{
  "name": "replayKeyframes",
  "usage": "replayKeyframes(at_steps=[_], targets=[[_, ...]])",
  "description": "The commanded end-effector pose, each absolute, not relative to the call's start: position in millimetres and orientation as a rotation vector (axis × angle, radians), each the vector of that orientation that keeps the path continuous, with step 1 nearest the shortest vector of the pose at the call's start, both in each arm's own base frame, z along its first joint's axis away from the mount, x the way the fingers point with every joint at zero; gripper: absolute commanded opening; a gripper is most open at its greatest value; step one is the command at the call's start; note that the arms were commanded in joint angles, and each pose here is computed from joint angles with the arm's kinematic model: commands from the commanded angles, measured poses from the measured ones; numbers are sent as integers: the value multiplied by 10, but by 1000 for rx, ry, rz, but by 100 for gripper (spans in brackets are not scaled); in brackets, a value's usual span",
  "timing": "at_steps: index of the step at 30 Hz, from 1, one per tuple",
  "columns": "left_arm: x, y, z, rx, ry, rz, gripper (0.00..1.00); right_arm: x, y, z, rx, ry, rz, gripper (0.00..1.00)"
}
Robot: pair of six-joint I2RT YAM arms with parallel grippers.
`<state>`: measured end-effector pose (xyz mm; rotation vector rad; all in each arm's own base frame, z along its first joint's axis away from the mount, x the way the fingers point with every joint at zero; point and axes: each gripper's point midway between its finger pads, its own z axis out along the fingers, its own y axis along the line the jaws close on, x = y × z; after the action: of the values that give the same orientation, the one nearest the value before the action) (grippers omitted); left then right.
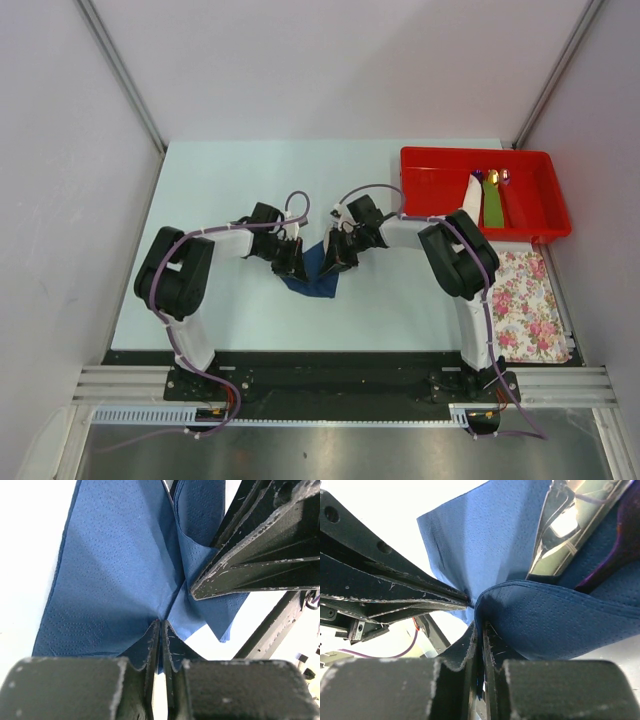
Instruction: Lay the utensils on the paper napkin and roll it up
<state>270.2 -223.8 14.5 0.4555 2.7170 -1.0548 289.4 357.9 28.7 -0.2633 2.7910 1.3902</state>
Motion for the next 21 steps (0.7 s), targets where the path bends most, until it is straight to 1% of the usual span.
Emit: replayKeyframes(at_steps=[1,6,8,9,10,12,13,15,16,21], targets=[[2673,-2205,28,439,2756,-1032,9,2982,3697,423,-301,2735,1398,10],[2667,-2198,14,438,2762,-1027,9,2970,3709,336,-306,2752,1388,12],[2673,-2206,50,439,2751,-1038,11,2969,3698,300,-308,2758,1384,28],[2669,-2207,64,426,2749,-1053,13,2958,3698,278,-309,2764,1382,33],[2701,-2199,132,408,2726,-1078,20,2952,3696,265,-308,2769,1382,42],[2709,-2193,219,361,2683,-1150,27,2953,3698,257,-313,2766,1376,53],[2763,-2125,255,318,2660,-1160,33,2953,3696,252,-310,2767,1375,58],[2800,-2096,408,292,2581,-1202,40,2966,3695,256,-309,2764,1373,61],[2833,-2055,456,274,2553,-1210,46,2956,3705,263,-312,2763,1375,65],[2853,-2066,705,282,2443,-1244,62,2950,3726,254,-302,2767,1383,68]])
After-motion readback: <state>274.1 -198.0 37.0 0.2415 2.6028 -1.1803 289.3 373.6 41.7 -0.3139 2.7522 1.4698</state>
